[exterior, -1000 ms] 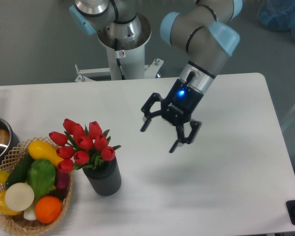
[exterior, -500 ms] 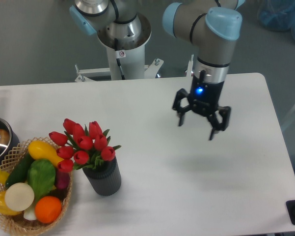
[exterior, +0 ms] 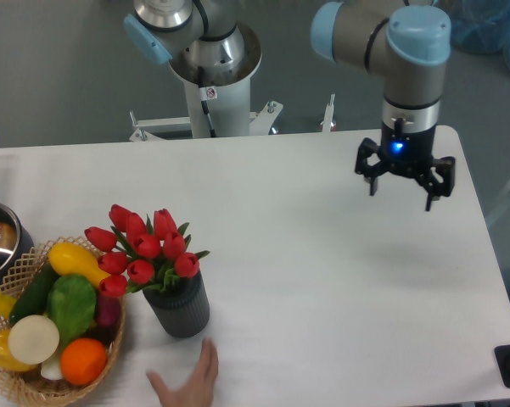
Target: Insert the flowers into the vase
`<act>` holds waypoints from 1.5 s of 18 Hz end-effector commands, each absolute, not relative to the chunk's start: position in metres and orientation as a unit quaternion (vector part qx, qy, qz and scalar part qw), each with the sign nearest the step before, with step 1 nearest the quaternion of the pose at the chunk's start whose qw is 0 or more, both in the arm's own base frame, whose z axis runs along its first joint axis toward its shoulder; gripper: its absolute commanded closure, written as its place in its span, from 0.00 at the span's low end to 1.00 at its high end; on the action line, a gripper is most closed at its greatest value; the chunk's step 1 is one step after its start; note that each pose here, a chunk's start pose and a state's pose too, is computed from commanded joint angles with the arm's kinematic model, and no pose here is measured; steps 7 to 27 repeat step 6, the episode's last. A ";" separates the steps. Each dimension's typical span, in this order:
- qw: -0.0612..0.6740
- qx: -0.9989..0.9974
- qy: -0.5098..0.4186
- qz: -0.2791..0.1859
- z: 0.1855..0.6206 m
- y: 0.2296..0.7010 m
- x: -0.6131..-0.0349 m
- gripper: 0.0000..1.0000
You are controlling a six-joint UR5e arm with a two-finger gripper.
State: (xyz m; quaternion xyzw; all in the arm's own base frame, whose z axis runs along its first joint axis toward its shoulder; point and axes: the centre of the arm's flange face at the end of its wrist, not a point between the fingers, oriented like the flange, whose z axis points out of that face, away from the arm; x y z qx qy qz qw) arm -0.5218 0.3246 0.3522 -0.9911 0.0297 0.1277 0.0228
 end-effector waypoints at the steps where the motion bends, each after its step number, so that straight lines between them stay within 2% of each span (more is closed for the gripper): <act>1: 0.019 -0.991 0.030 0.129 0.352 0.325 -0.523 0.00; 27: 0.017 -0.991 0.035 0.126 0.354 0.324 -0.525 0.00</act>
